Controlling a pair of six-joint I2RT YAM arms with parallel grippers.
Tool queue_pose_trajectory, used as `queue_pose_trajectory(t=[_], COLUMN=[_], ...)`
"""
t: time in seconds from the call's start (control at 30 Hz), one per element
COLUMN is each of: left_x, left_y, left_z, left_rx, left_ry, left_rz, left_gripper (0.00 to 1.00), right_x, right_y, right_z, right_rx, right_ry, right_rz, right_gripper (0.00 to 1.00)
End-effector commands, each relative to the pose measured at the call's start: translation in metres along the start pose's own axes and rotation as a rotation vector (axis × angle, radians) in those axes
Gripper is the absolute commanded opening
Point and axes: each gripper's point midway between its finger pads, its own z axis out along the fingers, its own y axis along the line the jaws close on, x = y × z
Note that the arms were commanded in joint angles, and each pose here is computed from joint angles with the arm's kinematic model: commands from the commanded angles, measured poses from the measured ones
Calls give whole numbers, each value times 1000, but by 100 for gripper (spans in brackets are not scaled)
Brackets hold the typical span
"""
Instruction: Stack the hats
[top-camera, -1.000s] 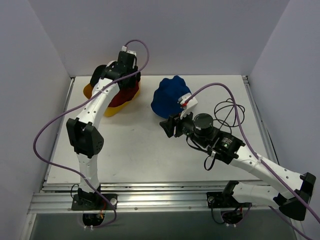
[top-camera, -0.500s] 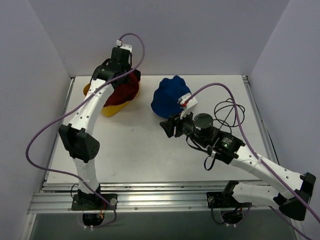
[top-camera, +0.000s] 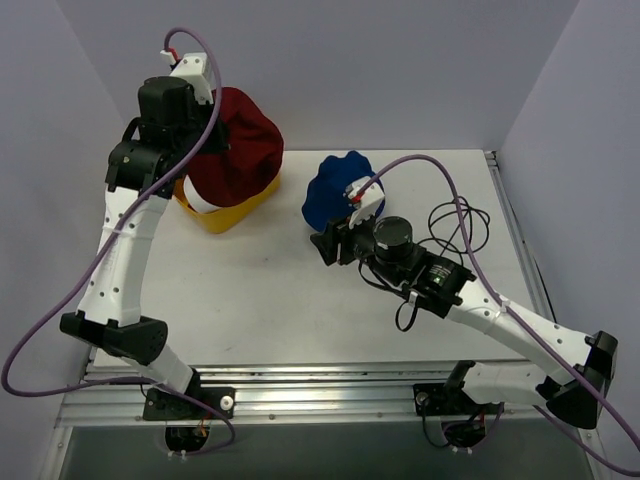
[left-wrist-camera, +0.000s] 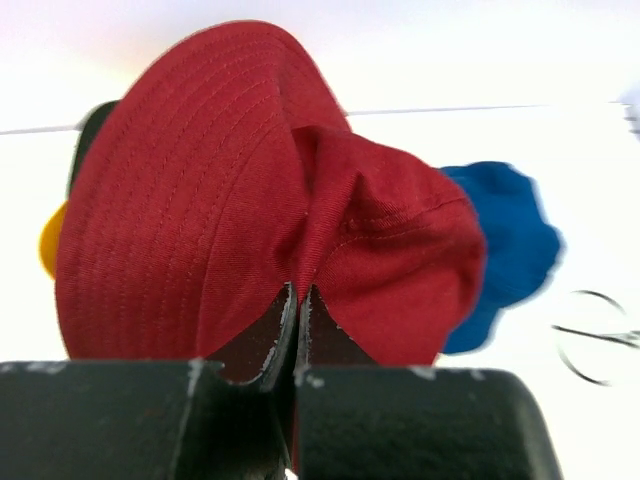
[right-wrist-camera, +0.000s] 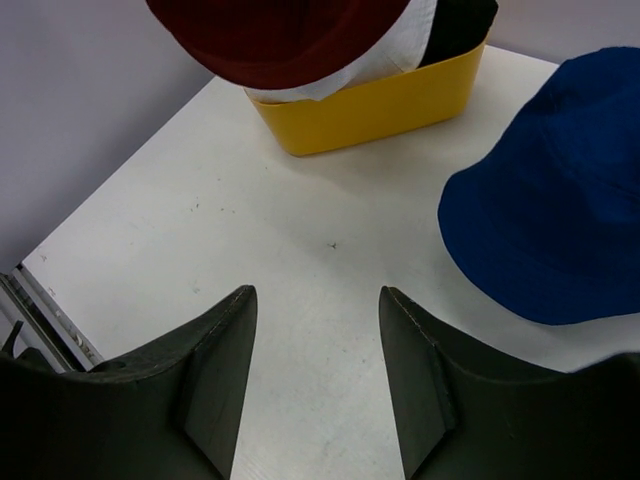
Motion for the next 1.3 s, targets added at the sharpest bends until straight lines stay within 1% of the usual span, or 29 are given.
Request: queue_pose_trajectory(t=[0.0,0.07,0.1,0.17,0.2,0.27,0.3,0.37,0.47,0.63,0.7,0.8,0.83,0.9,0.93,0.97,1.03,1.1,1.13,1.17,1.23,1.27], left_x=[-20,-15,-17,-12,-12,-7,-8,-8,-9,-6,-7,-7,-6,-5,-4,-1,-1,7,4,11,11,19], left_y=[-35,-42,-44,-46,-51,-54,-58,-61,-64,-65,-67,-67,-67,-68,-68,-67,-68,-68,-71,-73,-82,-84], left_z=[-45,-51,-60,-63,-72,-74,-83,-88,-103,-109,-112,-111,-110,-106,-103,-98,-90,-74,-67,-52,-40,-24], left_rx=[208,252,266,286,314,341,368,386,418,433,444,445,446,446,446,442,442,433,443,446,479,475], left_ry=[-59,-56,-72,-65,-71,-65,-75,-81,-100,-104,-108,-108,-105,-98,-96,-87,-93,-63,-71,-42,-30,-2], left_rz=[-84,-97,-103,-119,-128,-138,-147,-158,-169,-181,-185,-191,-194,-199,-201,-206,-220,-255,-265,-277,-310,-320], left_gripper=[2,2,2,2,2,2,2,2,2,2,2,2,2,2,2,2,2,2,2,2,2,2], right_x=[-47,-53,-56,-64,-67,-73,-78,-77,-82,-87,-86,-89,-92,-94,-94,-96,-95,-95,-95,-95,-94,-93], right_y=[15,16,16,20,22,23,24,22,28,38,37,30,28,24,21,18,-2,-16,-32,-39,-56,-60], right_z=[8,17,19,24,25,29,30,37,45,47,49,50,49,48,49,48,47,45,43,42,38,37], right_rx=[-33,-20,-18,-33,-42,-38,-38,-23,-47,-106,-102,-60,-55,-49,-41,-29,41,69,93,105,165,186], right_ry=[-133,-143,-146,-166,-173,-197,-209,-206,-210,-247,-247,-259,-275,-284,-282,-281,-265,-255,-246,-240,-213,-204], right_rz=[27,20,21,25,24,33,39,39,29,38,41,47,48,42,39,33,34,45,49,52,41,27], right_gripper=[48,48,48,48,48,47,47,47,46,44,42,30,22,14,3,0,0,0,0,0,0,0])
